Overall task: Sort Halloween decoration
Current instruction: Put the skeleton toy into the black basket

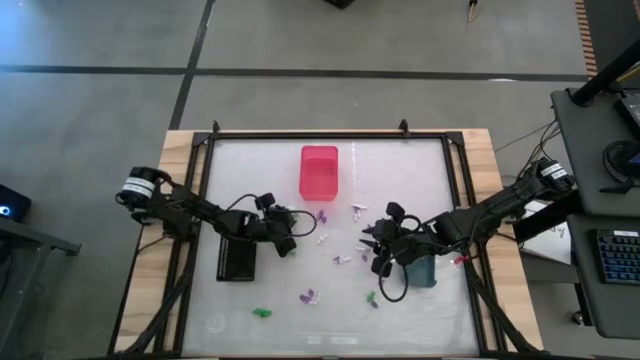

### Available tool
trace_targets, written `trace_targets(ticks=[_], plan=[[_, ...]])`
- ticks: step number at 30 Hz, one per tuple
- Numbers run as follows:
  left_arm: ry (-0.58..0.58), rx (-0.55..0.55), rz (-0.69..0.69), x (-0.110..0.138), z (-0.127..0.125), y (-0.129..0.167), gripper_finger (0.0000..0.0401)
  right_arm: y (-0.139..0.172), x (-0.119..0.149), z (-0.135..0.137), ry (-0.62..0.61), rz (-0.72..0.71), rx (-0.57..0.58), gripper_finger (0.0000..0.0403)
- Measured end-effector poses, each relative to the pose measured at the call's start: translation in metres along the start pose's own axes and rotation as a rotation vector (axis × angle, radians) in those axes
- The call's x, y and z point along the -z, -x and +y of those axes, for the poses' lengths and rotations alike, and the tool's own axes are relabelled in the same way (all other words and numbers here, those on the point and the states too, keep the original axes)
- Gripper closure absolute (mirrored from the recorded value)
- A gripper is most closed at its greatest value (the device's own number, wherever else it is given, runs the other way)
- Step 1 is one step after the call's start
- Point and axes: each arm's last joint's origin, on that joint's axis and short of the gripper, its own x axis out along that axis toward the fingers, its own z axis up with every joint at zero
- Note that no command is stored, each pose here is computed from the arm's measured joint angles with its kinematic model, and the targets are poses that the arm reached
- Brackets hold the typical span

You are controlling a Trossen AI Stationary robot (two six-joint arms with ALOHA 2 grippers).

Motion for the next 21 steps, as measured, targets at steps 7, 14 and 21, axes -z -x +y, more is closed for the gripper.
trace_targets(ticks=[7,14,21], plan=[[0.003,-0.002,0.008,0.0023,-0.0011,-0.0020,0.0282,-0.0001,0.0003,-0.0001,0.001,0.001,0.000,0.0291],[0.009,0.005,0.007,0.0017,-0.0012,-0.0014,0.0309,-0.0006,0.0016,-0.0004,0.001,0.004,0.003,0.0291],[0.005,0.006,0.013,0.0024,-0.0011,-0.0015,0.0358,-0.0011,0.0029,-0.0007,-0.004,0.007,0.004,0.0291]])
